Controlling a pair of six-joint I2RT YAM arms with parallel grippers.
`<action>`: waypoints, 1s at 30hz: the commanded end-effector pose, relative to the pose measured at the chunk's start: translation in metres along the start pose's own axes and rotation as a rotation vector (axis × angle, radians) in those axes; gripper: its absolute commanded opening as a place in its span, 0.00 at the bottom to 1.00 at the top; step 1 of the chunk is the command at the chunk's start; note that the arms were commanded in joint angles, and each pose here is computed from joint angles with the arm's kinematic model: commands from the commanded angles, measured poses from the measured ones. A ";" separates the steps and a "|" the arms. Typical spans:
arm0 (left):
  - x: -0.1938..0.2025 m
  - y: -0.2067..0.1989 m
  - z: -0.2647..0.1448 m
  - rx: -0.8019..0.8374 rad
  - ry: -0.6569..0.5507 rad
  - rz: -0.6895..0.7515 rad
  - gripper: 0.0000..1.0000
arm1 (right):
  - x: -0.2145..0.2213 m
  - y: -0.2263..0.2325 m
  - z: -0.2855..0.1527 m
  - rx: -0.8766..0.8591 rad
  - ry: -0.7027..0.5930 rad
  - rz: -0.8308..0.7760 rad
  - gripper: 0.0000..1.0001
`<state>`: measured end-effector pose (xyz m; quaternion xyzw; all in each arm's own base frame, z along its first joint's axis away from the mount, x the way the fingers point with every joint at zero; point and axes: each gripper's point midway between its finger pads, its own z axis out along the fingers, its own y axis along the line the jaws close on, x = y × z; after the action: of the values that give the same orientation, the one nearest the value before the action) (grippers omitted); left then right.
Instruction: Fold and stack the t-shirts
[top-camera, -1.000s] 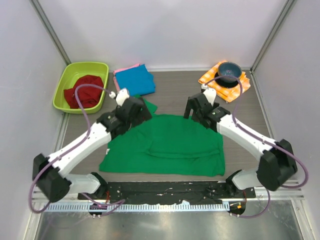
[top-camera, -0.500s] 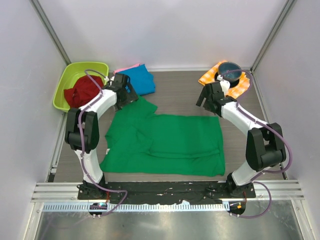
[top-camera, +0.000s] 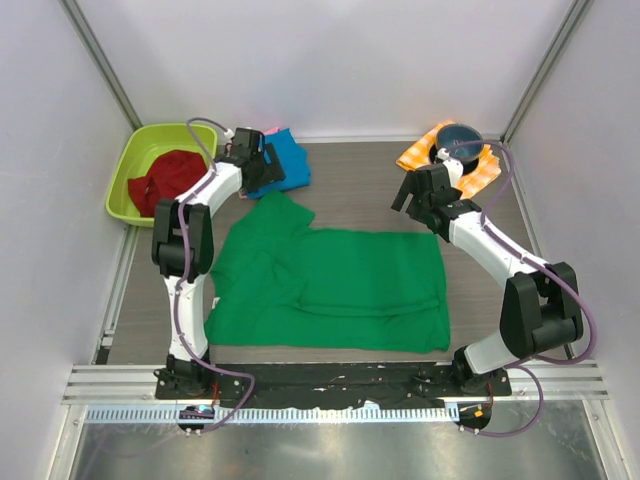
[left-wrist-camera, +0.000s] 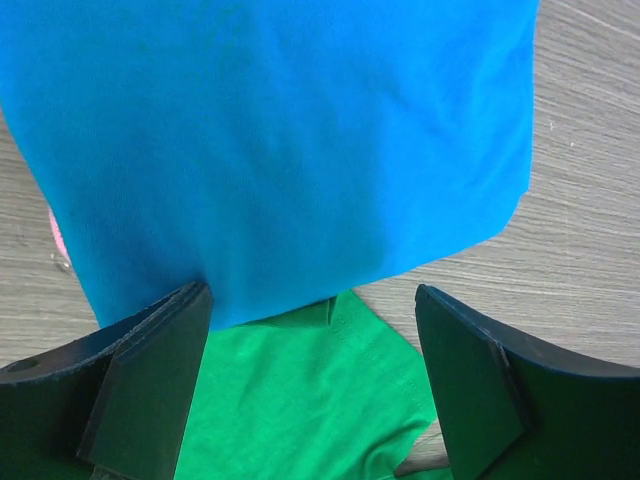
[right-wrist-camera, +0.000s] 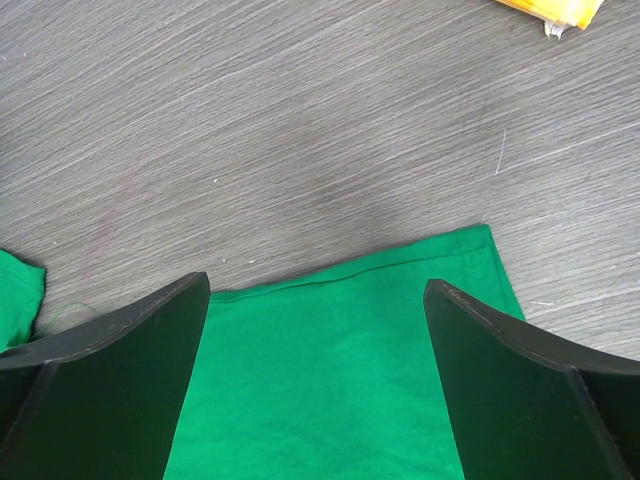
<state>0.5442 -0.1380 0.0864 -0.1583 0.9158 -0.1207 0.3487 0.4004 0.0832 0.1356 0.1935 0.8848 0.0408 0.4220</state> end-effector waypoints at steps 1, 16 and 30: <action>-0.007 -0.012 -0.002 0.049 -0.008 0.017 0.87 | -0.010 0.010 -0.002 -0.042 -0.030 0.003 0.94; 0.011 -0.007 -0.032 0.026 0.024 0.021 0.80 | 0.024 -0.030 0.017 0.118 0.008 0.011 0.91; 0.028 -0.017 -0.047 0.031 0.055 0.044 0.78 | 0.041 -0.081 0.037 0.251 0.044 0.097 0.81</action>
<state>0.4998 -0.1490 0.0810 -0.1414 0.9322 -0.1196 0.3109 0.3738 0.0309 0.0661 0.2585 0.8940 -0.0426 0.3635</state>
